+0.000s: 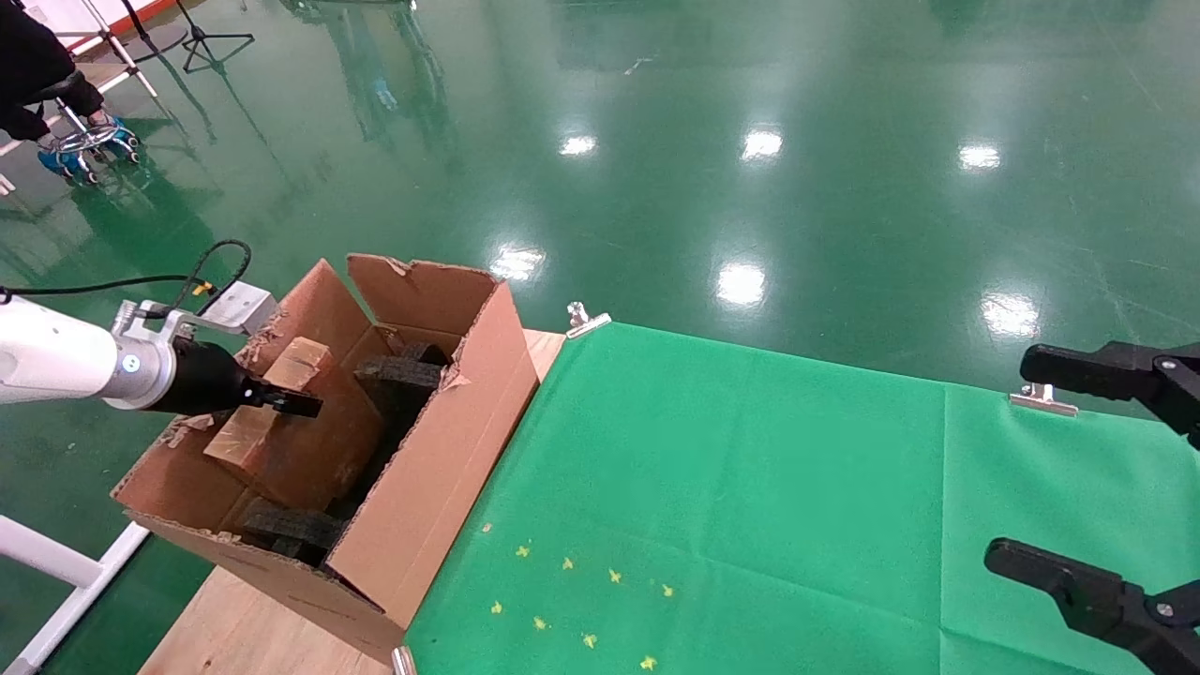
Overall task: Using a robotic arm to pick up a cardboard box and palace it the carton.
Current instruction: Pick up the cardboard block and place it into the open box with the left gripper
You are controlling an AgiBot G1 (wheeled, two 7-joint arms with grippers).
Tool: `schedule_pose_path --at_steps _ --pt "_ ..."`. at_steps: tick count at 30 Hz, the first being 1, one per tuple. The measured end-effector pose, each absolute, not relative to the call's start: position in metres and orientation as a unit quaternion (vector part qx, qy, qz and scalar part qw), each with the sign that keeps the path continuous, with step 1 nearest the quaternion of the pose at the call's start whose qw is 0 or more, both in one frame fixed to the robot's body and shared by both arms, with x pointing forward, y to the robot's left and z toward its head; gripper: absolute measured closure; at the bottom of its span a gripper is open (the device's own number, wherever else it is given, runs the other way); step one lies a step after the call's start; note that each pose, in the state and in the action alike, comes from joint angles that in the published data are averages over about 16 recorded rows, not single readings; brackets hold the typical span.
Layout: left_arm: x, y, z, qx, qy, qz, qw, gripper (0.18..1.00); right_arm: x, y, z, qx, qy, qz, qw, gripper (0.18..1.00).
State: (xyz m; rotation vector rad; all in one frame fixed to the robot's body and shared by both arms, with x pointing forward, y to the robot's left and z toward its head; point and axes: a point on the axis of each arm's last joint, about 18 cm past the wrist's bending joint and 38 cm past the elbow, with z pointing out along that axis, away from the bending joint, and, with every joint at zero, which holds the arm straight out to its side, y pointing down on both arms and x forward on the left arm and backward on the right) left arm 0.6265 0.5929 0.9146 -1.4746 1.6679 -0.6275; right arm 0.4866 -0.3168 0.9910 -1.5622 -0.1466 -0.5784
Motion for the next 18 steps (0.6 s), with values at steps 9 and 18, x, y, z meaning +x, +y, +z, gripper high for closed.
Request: schedule_pose_path --at_steps 9,18 --pt "0.6260 0.5929 0.9167 -0.582 0.661 -0.249 0.404 0.781 0.4866 -0.3168 0.9910 -0.693 -0.065 -0.257 0.670 0.178" --pt "0.6272 0.5911 0.9240 -0.574 0.662 -0.254 0.410 0.622 0.4866 -0.3168 0.9910 -0.693 -0.065 -0.257 0.670 0.178"
